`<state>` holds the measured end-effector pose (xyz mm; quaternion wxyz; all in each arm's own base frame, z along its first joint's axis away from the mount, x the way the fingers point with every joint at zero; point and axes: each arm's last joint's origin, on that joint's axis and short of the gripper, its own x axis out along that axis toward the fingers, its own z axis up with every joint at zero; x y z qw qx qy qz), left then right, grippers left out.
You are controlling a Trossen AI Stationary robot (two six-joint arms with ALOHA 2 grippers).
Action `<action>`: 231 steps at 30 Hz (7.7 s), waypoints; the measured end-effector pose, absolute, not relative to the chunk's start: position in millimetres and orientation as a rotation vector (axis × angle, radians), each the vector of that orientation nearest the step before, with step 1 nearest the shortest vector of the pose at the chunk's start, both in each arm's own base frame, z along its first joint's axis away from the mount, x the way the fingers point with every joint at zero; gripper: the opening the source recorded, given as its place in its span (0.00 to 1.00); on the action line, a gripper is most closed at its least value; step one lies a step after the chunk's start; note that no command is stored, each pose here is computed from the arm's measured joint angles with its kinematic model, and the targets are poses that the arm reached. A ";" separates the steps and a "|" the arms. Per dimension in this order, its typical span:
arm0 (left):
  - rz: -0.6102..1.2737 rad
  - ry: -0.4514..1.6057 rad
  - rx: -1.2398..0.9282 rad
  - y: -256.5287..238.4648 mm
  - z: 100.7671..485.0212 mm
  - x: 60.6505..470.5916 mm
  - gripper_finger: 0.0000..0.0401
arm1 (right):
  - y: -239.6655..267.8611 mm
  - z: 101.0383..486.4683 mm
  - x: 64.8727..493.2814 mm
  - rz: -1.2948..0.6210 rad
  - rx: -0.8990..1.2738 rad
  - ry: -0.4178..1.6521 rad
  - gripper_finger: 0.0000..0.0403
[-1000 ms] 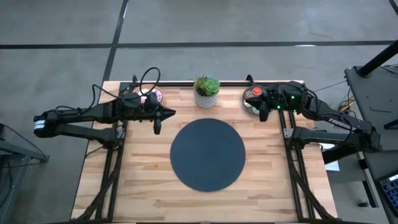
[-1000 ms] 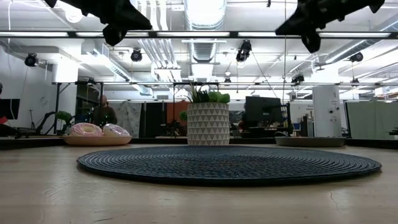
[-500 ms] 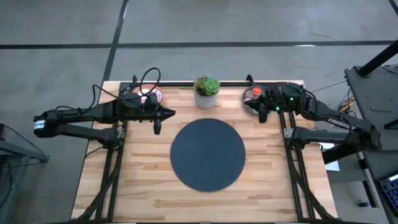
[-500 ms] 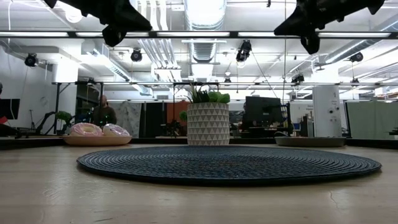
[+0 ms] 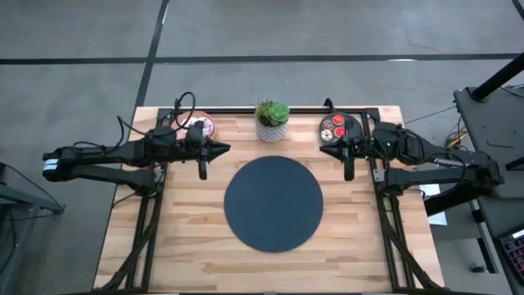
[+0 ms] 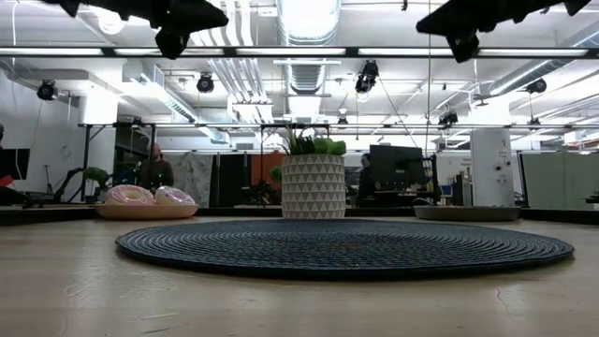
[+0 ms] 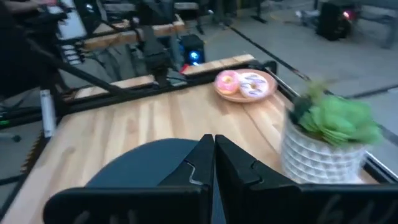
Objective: Pick & Place donuts
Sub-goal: Return to Home Position
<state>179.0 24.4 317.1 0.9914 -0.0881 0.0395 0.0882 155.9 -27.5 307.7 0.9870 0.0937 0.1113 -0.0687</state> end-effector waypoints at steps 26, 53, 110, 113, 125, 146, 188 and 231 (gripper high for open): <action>0.115 0.020 -0.101 18.0 264.1 142.8 0.00 | -9.8 208.8 112.8 -0.037 0.271 -0.045 0.02; 0.128 0.023 -0.066 16.2 228.0 126.1 0.00 | -11.0 170.1 112.1 -0.084 0.225 -0.015 0.02; 0.120 0.047 -0.004 14.0 164.0 110.3 0.00 | -10.8 167.2 97.1 -0.128 0.130 -0.020 0.02; 0.120 0.074 -0.005 14.0 161.4 110.2 0.00 | -10.8 167.2 97.1 -0.127 0.127 -0.019 0.02; 0.120 0.131 -0.005 13.9 155.7 109.6 0.00 | -11.0 162.5 100.7 -0.127 0.099 0.042 0.02; 0.118 0.109 0.008 13.8 157.6 109.0 0.00 | -11.0 161.4 101.4 -0.126 0.137 0.052 0.02; 0.101 0.101 -0.046 13.1 158.7 108.5 0.00 | -10.7 167.2 97.1 -0.124 0.111 -0.019 0.02; 0.101 0.101 -0.046 13.2 158.7 108.5 0.00 | -10.6 167.2 97.1 -0.122 0.111 -0.018 0.02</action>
